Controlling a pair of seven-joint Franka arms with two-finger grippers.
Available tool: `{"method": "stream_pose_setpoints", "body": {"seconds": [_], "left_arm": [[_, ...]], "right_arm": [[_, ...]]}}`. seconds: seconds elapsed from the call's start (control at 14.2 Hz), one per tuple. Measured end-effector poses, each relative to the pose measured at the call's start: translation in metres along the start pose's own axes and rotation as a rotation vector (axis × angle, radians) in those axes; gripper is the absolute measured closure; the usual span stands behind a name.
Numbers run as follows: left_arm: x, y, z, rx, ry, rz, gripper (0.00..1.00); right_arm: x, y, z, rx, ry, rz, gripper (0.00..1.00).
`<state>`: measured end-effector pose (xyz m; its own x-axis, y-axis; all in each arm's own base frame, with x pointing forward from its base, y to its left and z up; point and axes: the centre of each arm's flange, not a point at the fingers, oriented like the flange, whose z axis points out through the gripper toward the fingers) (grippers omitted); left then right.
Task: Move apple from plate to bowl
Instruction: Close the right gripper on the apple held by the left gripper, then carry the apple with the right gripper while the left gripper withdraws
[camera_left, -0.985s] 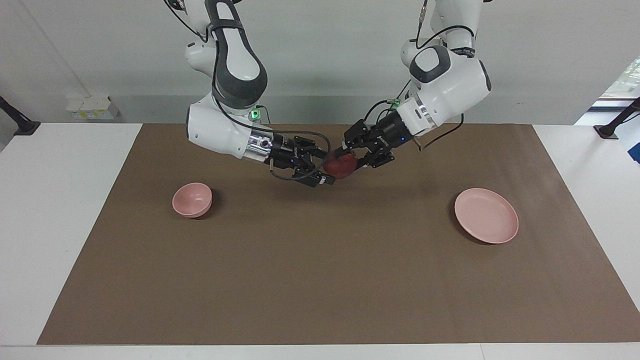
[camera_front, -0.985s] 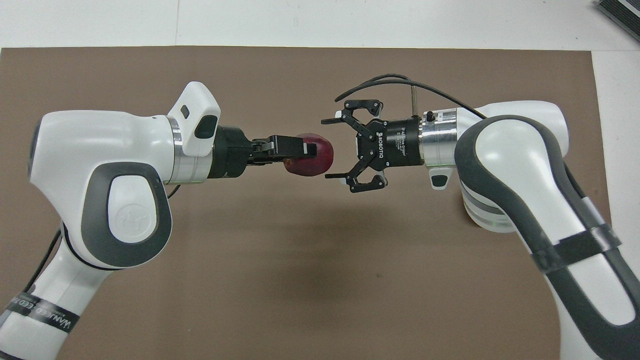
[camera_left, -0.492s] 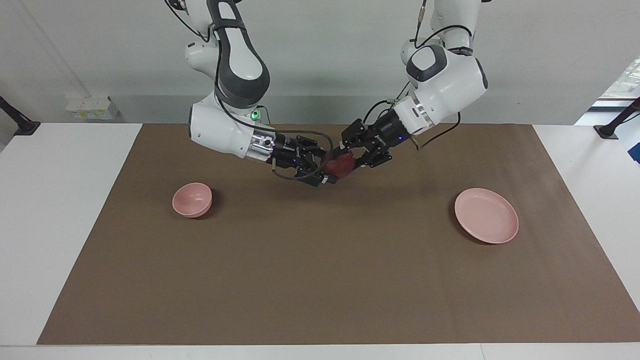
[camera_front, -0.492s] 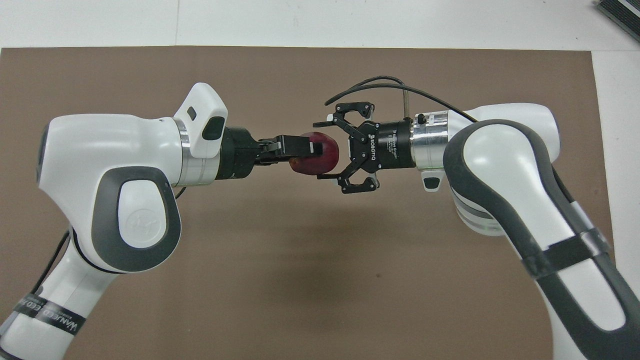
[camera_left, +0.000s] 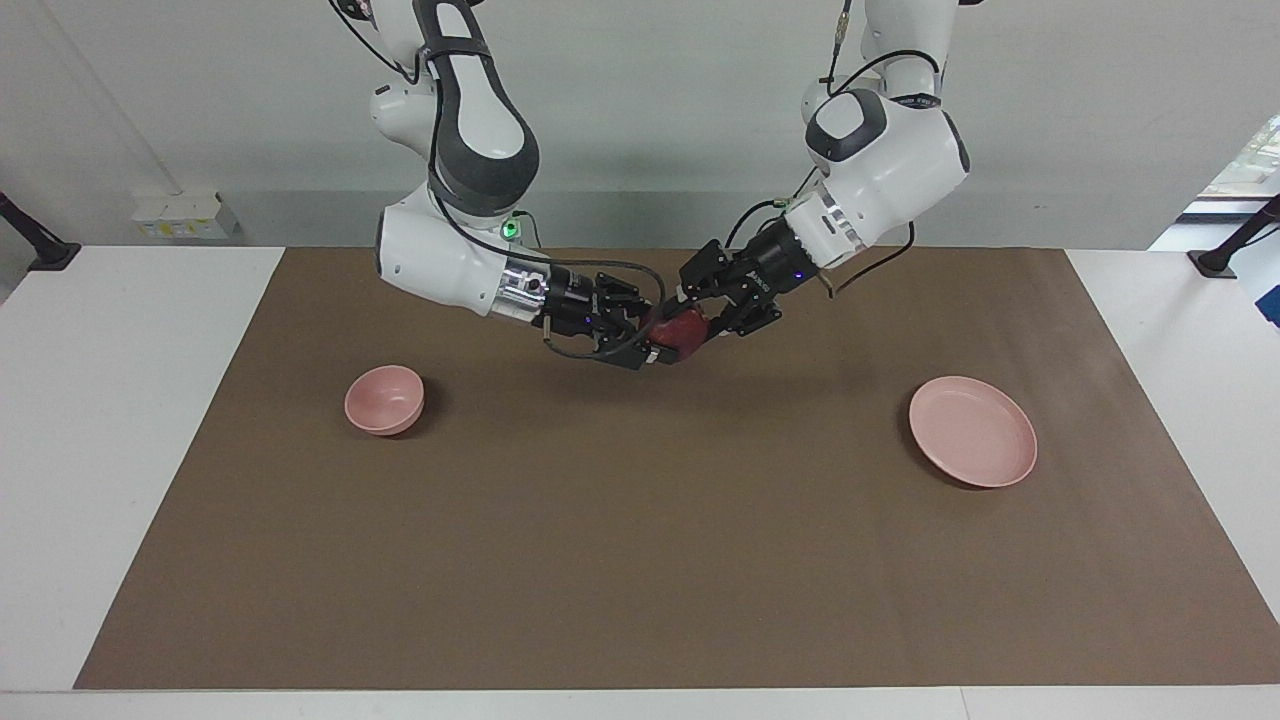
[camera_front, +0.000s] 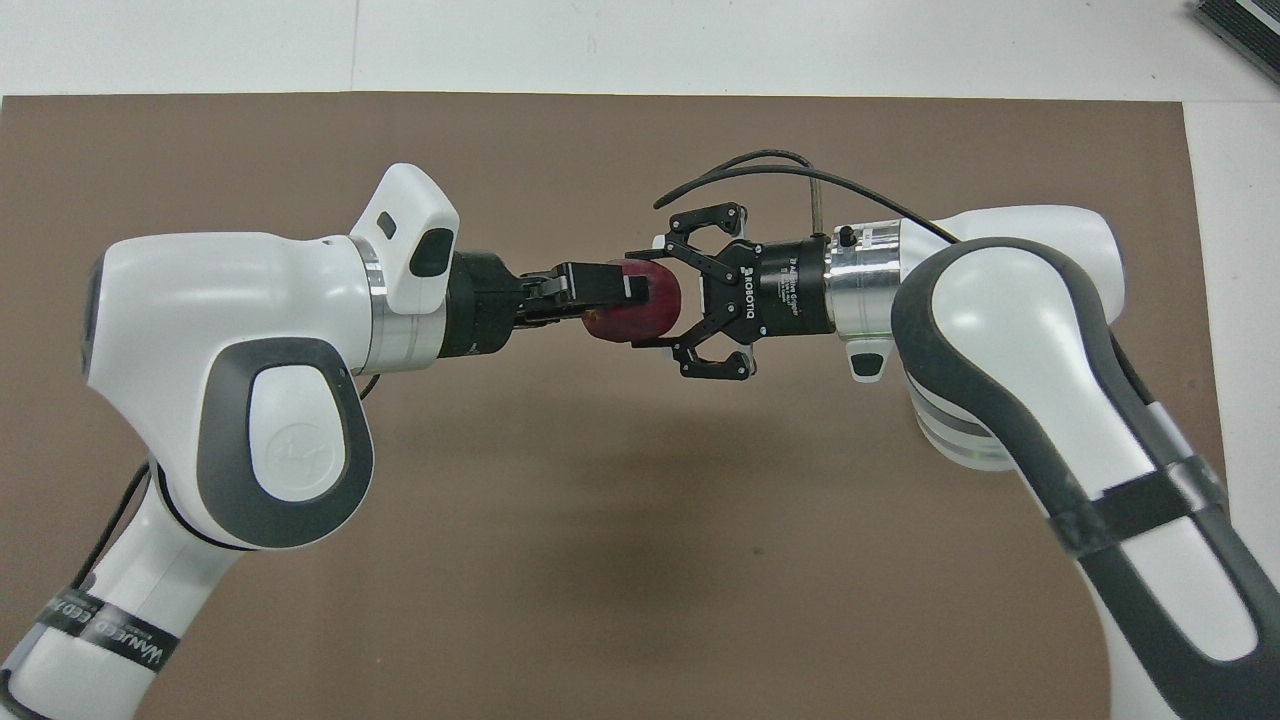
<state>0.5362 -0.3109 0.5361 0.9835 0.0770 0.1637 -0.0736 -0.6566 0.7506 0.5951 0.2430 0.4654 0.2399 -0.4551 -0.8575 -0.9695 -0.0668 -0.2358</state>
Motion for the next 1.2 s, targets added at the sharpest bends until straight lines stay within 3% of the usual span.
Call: {"method": "stream_pose_setpoints", "body": {"seconds": [0.07,0.35,0.63,0.84,1.2], "left_arm": [[-0.001,0.003,0.001,0.019,0.003,0.02,0.0],[-0.001,0.003,0.001,0.087,0.004,0.086,0.0],[0.002,-0.016,0.001,0.269,-0.041,0.206,0.0],[0.017,-0.044,-0.016,0.416,-0.05,0.267,0.0],[0.035,-0.089,-0.045,0.662,-0.092,0.351,0.0]], "right_arm": [[0.002,0.001,0.0,-0.012,0.023,-0.013,0.3],[0.016,0.001,-0.01,-0.039,0.084,-0.063,0.3],[0.069,0.001,-0.077,-0.135,0.16,-0.199,0.3],[0.119,0.013,-0.142,-0.292,0.269,-0.422,0.3],[0.167,0.025,-0.191,-0.698,0.493,-0.905,0.3]]}}
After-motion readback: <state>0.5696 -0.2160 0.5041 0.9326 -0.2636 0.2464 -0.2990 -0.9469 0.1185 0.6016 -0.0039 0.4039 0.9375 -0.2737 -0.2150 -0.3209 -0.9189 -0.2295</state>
